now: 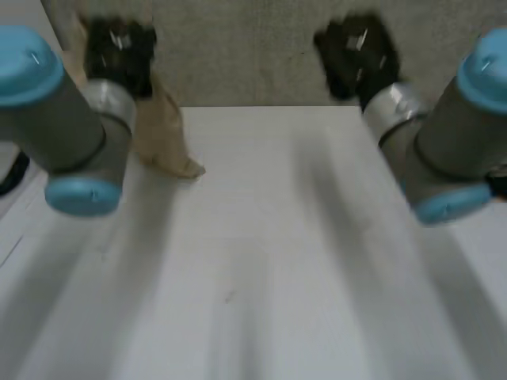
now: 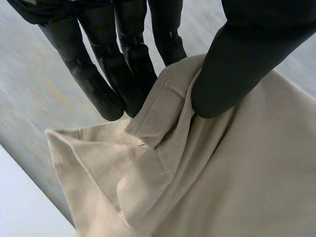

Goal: Fold the laundry.

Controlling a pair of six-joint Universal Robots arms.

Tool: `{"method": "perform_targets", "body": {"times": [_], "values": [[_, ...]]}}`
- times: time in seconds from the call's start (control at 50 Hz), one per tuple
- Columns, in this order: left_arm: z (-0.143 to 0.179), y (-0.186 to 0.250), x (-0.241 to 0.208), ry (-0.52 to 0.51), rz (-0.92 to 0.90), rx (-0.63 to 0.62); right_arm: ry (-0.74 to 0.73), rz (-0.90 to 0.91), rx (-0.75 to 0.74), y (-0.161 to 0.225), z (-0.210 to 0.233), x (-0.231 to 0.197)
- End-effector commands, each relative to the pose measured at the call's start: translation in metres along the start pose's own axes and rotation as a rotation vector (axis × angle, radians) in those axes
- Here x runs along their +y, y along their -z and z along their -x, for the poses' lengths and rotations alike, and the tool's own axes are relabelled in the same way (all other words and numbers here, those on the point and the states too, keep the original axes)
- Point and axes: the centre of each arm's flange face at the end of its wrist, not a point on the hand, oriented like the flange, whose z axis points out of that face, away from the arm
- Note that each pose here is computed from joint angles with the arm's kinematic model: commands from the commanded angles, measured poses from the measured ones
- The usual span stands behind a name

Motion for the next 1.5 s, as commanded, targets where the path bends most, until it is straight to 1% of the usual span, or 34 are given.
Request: {"method": "perform_targets", "body": {"times": [0.02, 0.04, 0.08, 0.12, 0.18, 0.26, 0.28, 0.34, 0.44, 0.6, 0.66, 0.72, 0.8, 0.84, 0.88, 0.92, 0.96, 0.98, 1.0, 1.02, 1.08, 1.1, 1.16, 1.18, 1.22, 1.3, 1.34, 1.38, 1.4, 1.5], "values": [[-0.018, 0.032, 0.052, -0.108, 0.171, 0.097, -0.042, 0.252, -0.129, 0.037, 0.041, 0.055], [-0.017, 0.037, 0.055, -0.143, 0.184, 0.106, -0.048, 0.295, -0.138, 0.04, 0.047, 0.063], [-0.014, 0.039, 0.053, -0.173, 0.18, 0.11, -0.058, 0.334, -0.137, 0.042, 0.049, 0.069], [-0.007, 0.042, 0.041, -0.198, 0.154, 0.097, -0.087, 0.383, -0.115, 0.042, 0.05, 0.074], [0.003, 0.044, 0.024, -0.207, 0.114, 0.073, -0.141, 0.417, -0.088, 0.039, 0.05, 0.075], [0.018, 0.046, -0.011, -0.186, 0.026, 0.033, -0.27, 0.456, -0.068, 0.034, 0.053, 0.074], [0.024, 0.048, -0.026, -0.172, -0.011, 0.022, -0.319, 0.463, -0.075, 0.032, 0.057, 0.073], [0.028, 0.052, -0.044, -0.152, -0.052, 0.024, -0.383, 0.459, -0.096, 0.028, 0.063, 0.071], [0.029, 0.065, -0.074, -0.122, -0.099, 0.061, -0.491, 0.428, -0.168, 0.022, 0.085, 0.066], [0.025, 0.079, -0.084, -0.105, -0.091, 0.094, -0.635, 0.443, -0.262, 0.03, 0.139, 0.066], [0.025, 0.082, -0.09, -0.085, -0.101, 0.09, -0.649, 0.456, -0.256, 0.032, 0.156, 0.075], [0.03, 0.085, -0.096, -0.062, -0.111, 0.072, -0.635, 0.462, -0.228, 0.031, 0.162, 0.083], [0.04, 0.092, -0.111, -0.012, -0.141, 0.046, -0.599, 0.463, -0.119, 0.022, 0.154, 0.095], [0.046, 0.095, -0.116, 0.001, -0.15, 0.039, -0.557, 0.467, -0.051, 0.016, 0.137, 0.098], [0.048, 0.098, -0.117, 0.004, -0.151, 0.038, -0.517, 0.485, -0.026, 0.016, 0.127, 0.098], [0.052, 0.096, -0.115, 0.0, -0.145, 0.03, -0.439, 0.513, -0.018, 0.019, 0.109, 0.091], [0.056, 0.093, -0.111, -0.004, -0.131, 0.022, -0.375, 0.51, -0.019, 0.019, 0.092, 0.077], [0.059, 0.09, -0.105, -0.011, -0.112, 0.017, -0.324, 0.493, -0.008, 0.021, 0.071, 0.059], [0.06, 0.088, -0.102, -0.014, -0.102, 0.016, -0.298, 0.486, 0.0, 0.022, 0.059, 0.052], [0.062, 0.086, -0.095, -0.02, -0.072, 0.023, -0.248, 0.448, 0.015, 0.024, 0.034, 0.033], [0.063, 0.083, -0.085, -0.022, -0.03, 0.039, -0.205, 0.382, 0.015, 0.031, 0.005, 0.004], [0.064, 0.081, -0.08, -0.019, -0.001, 0.051, -0.191, 0.343, -0.006, 0.037, -0.008, -0.012], [0.067, 0.08, -0.071, -0.006, 0.041, 0.063, -0.175, 0.272, -0.03, 0.044, -0.024, -0.037], [0.068, 0.08, -0.069, 0.007, 0.056, 0.073, -0.176, 0.255, -0.042, 0.05, -0.032, -0.048], [0.068, 0.08, -0.068, 0.018, 0.066, 0.084, -0.184, 0.285, -0.047, 0.056, -0.039, -0.049], [0.068, 0.08, -0.07, 0.041, 0.072, 0.099, -0.251, 0.448, -0.093, 0.066, -0.033, -0.025], [0.067, 0.081, -0.074, 0.052, 0.064, 0.103, -0.305, 0.55, -0.13, 0.072, -0.018, -0.005], [0.065, 0.082, -0.078, 0.058, 0.054, 0.107, -0.345, 0.599, -0.149, 0.075, -0.006, 0.006], [0.063, 0.083, -0.082, 0.062, 0.043, 0.115, -0.398, 0.64, -0.16, 0.078, 0.006, 0.016], [0.056, 0.087, -0.093, 0.068, 0.025, 0.122, -0.579, 0.72, -0.187, 0.084, 0.047, 0.043]]}}
